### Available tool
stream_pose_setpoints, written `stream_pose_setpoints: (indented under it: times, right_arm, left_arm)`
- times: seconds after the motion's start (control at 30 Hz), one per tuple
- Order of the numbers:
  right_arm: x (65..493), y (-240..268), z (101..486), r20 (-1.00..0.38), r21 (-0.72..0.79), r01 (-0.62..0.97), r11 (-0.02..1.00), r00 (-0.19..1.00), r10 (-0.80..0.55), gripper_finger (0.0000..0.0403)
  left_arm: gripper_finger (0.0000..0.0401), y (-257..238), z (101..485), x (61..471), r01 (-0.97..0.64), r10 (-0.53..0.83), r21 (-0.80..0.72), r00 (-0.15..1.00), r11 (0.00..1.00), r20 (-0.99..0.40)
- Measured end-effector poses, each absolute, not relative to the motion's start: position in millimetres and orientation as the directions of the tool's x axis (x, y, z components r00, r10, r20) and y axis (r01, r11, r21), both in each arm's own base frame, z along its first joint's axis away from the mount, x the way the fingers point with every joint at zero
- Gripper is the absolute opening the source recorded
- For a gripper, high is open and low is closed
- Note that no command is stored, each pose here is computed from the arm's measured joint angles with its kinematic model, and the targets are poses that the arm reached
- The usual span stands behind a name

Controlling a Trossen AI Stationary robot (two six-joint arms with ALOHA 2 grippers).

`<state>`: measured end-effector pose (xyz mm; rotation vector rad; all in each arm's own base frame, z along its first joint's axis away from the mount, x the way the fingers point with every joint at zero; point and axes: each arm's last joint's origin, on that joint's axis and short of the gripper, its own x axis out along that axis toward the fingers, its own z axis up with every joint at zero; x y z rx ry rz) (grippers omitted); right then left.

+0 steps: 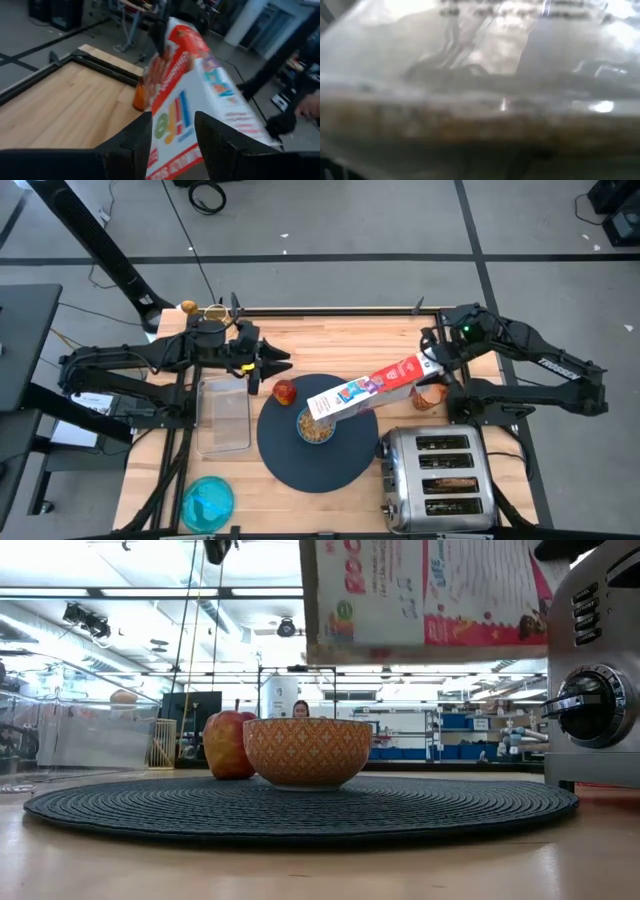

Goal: Arrange a breakfast setting
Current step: Pour the cereal into the bowl

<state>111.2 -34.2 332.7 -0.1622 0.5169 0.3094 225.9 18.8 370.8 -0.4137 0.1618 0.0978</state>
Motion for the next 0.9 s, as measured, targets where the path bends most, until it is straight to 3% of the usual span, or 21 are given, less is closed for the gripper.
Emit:
stream_pose_setpoints:
  times: [0.53, 0.9]
  right_arm:
    - [89.0, -35.2, 345.8, -0.363, -0.095, -0.288, 0.953, 0.901, 0.237, 0.0231]
    - [98.2, -39.7, 382.9, -0.058, -0.155, -0.273, 0.949, 0.962, 0.267, 0.0231]
  left_arm:
    - [0.0156, 37.9, 407.8, 207.1, -0.189, 0.171, -0.397, 0.982, 0.898, -0.079]
    - [0.0157, 38.5, 436.2, 195.0, -0.268, 0.265, -0.382, 0.962, 0.885, -0.063]
